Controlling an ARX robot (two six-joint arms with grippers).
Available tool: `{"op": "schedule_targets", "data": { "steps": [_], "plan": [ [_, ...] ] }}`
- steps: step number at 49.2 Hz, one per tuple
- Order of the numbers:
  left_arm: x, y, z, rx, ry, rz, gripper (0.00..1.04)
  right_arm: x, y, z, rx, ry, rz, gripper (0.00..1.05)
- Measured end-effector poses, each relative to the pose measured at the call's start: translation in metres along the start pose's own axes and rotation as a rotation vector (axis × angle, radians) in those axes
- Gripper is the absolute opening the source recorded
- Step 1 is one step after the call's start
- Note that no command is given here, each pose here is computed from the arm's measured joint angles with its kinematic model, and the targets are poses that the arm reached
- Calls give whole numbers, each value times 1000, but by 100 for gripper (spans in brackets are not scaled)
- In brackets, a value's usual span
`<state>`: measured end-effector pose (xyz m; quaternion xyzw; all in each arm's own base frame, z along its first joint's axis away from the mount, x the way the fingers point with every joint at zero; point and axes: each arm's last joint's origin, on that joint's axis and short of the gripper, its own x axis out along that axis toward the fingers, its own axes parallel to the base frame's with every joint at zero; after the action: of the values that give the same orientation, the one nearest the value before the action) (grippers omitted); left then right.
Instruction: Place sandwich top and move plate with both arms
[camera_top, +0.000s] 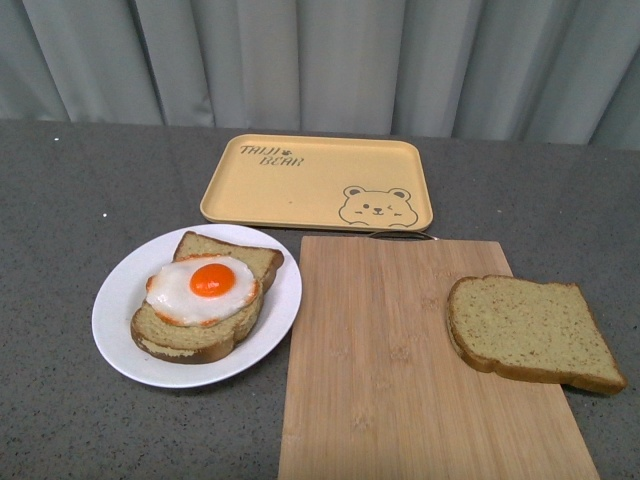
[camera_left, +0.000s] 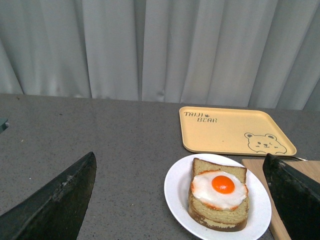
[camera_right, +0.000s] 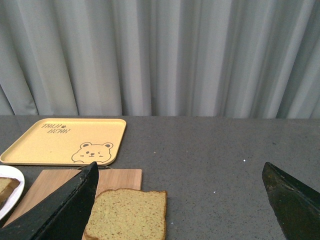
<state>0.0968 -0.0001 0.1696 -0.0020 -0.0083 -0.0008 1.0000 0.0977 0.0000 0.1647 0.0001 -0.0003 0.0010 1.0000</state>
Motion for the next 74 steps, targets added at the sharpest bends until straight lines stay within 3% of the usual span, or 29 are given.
{"op": "schedule_targets", "data": {
  "steps": [74],
  "plan": [
    [0, 0, 0, 0, 0, 0, 98, 0, 0, 0, 0, 0, 0, 95]
  ]
}}
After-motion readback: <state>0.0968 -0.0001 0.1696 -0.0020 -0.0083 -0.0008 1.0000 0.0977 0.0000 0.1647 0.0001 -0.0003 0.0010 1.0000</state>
